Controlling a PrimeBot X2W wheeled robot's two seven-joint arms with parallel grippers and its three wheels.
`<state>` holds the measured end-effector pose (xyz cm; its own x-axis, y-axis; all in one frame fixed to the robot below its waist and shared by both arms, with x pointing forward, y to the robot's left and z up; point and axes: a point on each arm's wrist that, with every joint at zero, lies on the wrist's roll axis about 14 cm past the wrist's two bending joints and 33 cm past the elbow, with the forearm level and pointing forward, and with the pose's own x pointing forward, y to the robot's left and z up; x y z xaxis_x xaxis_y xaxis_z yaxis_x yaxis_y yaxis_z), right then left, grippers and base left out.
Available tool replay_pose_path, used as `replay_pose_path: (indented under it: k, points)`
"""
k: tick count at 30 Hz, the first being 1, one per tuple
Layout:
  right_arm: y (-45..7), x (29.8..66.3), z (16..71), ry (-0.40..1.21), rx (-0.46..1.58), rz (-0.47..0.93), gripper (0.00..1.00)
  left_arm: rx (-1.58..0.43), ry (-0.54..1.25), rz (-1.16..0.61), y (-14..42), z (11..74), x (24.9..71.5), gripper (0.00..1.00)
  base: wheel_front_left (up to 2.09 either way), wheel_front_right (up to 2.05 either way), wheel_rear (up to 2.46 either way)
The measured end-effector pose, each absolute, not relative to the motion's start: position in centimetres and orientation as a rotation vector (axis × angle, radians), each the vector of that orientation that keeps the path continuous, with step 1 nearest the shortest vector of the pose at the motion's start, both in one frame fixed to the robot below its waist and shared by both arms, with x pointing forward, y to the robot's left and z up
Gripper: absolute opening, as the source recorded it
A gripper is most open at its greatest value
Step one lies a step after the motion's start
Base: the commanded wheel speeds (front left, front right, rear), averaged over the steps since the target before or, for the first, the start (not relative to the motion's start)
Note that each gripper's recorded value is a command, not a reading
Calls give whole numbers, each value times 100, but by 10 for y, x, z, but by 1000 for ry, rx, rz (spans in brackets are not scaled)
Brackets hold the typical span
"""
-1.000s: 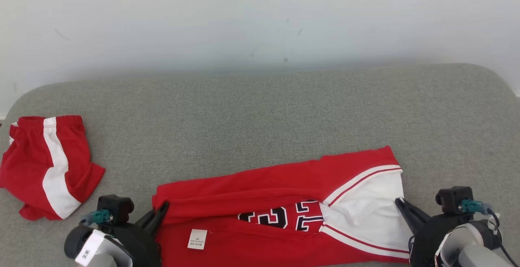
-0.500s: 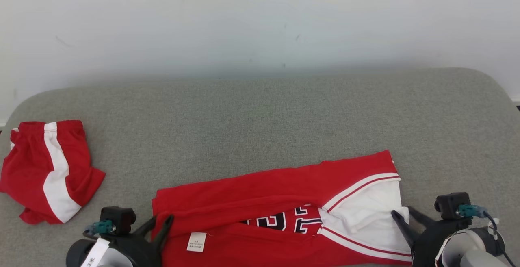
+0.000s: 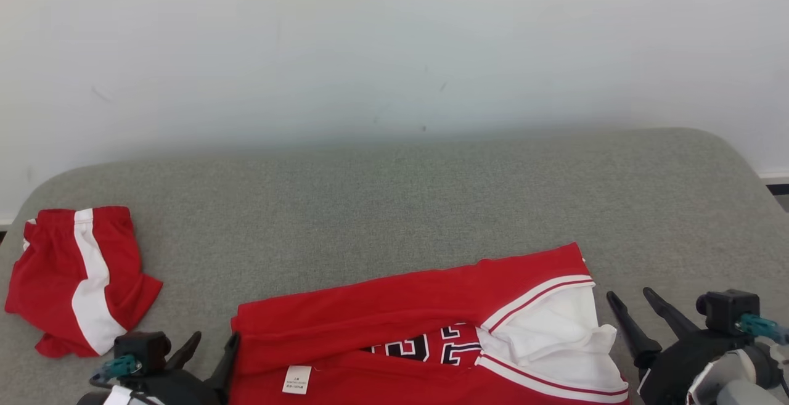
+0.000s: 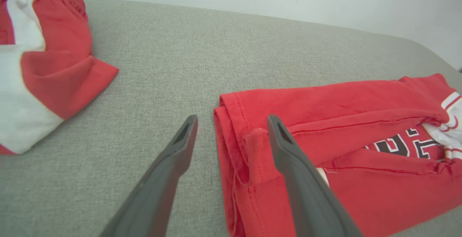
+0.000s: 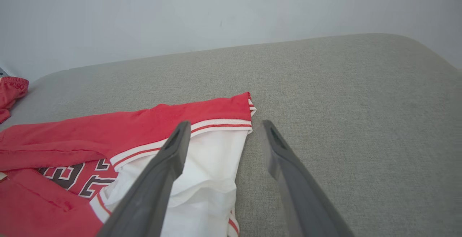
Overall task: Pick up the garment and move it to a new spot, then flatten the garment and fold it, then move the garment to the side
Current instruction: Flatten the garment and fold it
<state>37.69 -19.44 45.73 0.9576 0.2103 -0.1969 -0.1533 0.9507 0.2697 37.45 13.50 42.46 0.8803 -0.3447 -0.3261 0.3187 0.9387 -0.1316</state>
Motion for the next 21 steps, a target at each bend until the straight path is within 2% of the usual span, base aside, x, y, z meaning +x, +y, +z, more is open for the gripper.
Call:
replay_pose_path:
  k: [13, 21]
  points:
    - [-221, 349, 457, 168, 282, 44, 100, -149, 282, -159, 170, 437, 358, 100, 0, 0, 0]
    - [-224, 337, 448, 180, 299, -3, 100, -159, 275, -140, 174, 432, 337, 100, 0, 0, 0]
